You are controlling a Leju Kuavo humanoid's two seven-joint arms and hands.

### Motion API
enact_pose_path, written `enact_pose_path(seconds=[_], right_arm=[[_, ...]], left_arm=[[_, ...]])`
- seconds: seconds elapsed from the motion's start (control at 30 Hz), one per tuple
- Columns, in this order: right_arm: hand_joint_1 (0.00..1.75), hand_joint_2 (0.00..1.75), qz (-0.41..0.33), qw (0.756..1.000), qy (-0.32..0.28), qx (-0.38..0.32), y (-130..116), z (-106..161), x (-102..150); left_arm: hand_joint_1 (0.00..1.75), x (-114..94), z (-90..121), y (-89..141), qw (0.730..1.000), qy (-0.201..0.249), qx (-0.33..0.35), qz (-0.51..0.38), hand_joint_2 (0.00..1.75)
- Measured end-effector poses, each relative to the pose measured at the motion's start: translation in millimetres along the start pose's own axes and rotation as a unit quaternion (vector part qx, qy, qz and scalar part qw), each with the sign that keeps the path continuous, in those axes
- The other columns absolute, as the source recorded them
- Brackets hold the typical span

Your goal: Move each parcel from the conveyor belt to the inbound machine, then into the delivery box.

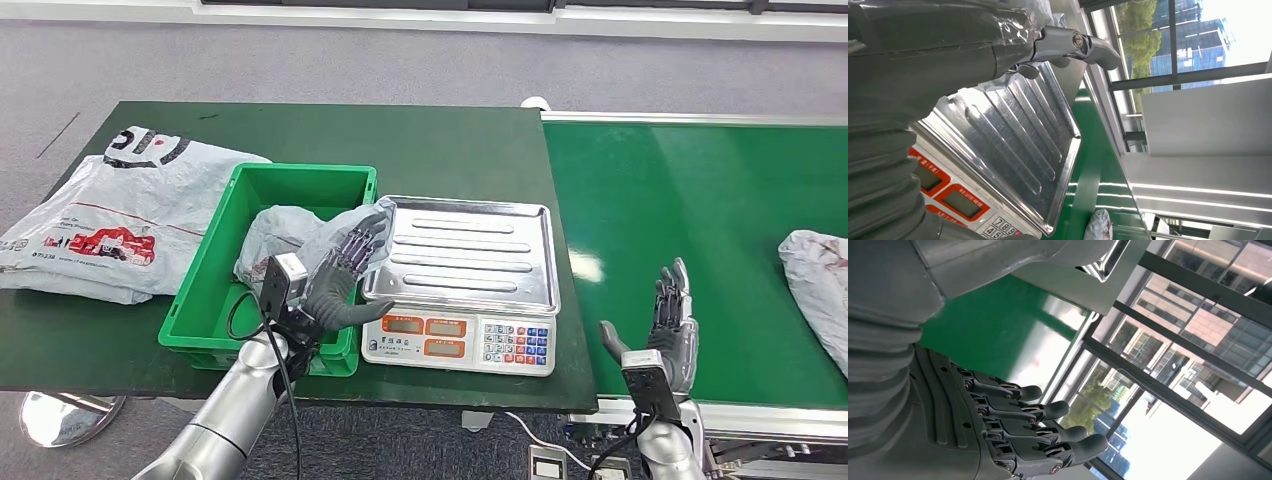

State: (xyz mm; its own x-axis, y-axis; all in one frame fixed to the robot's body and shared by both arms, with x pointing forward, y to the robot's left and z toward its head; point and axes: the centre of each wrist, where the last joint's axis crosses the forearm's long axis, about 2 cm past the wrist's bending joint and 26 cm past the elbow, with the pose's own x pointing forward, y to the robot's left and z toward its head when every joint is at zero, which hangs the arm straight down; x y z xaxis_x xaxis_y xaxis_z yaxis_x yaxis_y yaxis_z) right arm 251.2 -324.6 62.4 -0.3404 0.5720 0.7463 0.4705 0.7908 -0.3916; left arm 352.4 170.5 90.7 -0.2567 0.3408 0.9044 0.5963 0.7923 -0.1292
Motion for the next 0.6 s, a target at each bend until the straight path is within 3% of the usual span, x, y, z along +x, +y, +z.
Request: enact_pose_path(seconds=[0.43,0.6], right_arm=[[0.00,1.75,-0.007,1.000,0.003,0.002,-2,2,2],[0.00,1.75,-0.025,1.000,-0.008,0.005,-13,-17,17]], left_arm=[[0.00,-2,4,-3,1.000,0.004,-0.006,0.005,1.75],[0.00,-3,6,-2,1.000,0.004,-0.004,0.006,1.75]])
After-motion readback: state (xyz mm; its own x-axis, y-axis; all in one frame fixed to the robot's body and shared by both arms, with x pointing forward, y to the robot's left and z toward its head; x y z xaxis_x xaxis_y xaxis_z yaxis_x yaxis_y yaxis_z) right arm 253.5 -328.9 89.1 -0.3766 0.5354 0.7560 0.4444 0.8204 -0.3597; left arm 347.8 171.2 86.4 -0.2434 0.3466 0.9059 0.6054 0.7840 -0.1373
